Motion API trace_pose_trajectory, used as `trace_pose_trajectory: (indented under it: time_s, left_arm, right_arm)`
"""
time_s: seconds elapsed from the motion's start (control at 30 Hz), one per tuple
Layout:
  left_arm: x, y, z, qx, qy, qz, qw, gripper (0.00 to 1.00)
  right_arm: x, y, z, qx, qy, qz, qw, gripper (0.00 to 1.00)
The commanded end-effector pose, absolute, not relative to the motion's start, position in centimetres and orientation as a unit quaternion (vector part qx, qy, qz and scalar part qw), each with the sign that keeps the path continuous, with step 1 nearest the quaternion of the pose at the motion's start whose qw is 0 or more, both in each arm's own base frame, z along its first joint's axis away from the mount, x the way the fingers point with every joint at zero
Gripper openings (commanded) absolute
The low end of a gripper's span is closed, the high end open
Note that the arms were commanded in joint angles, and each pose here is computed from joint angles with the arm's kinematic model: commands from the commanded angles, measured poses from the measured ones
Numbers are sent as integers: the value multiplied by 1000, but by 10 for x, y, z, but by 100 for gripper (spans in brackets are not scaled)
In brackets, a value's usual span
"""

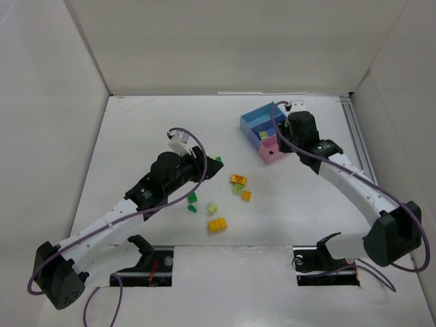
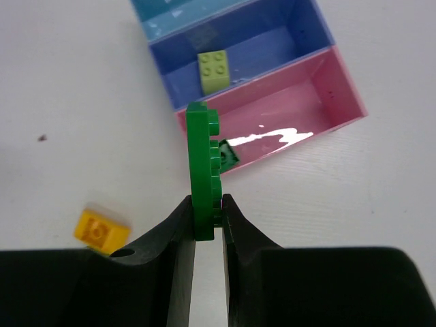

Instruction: Sort the legos into containers by color

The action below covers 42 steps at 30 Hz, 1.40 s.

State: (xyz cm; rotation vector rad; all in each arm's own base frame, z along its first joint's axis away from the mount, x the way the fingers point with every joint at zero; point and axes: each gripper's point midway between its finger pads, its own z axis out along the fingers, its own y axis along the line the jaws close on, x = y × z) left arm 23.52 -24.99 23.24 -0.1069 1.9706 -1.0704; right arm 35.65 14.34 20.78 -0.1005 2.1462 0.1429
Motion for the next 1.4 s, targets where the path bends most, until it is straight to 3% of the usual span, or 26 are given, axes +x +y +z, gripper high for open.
trace_pose_trajectory:
  time_s: [0.0, 0.33, 0.6, 0.73, 0.9, 0.93, 1.0, 1.13, 1.37]
  left_arm:
    - [252, -258, 265, -4, 770, -448, 454, 6]
    - [285, -282, 272, 135, 764, -433, 459, 6]
    - [303, -275, 274, 158, 757, -420, 476, 8]
    - [308, -274, 274, 170, 751, -431, 472, 8]
    - [314, -280, 273, 188, 749, -435, 463, 9]
    - [315, -280, 278, 189, 745, -436, 467, 9]
    - [311, -282, 279, 200, 741, -443, 463, 11]
    - [308, -291, 276, 223, 723, -464, 460, 17]
    - [272, -309, 274, 336, 659, -528, 416, 17]
  right_arm:
    - [382, 134, 198, -74, 881, 56, 464, 0]
    - [420, 118, 159, -62, 904, 49, 420, 0]
    - [425, 116, 161, -63, 903, 50, 422, 0]
    - [427, 113, 155, -60, 906, 46, 416, 5]
    - [428, 113, 146, -56, 912, 46, 404, 19]
    - [426, 113, 145, -52, 914, 47, 399, 25]
    - [424, 111, 145, -50, 914, 43, 400, 45]
    - [424, 114, 156, -72, 903, 51, 420, 62]
    - [408, 138, 201, -144, 864, 128, 465, 66]
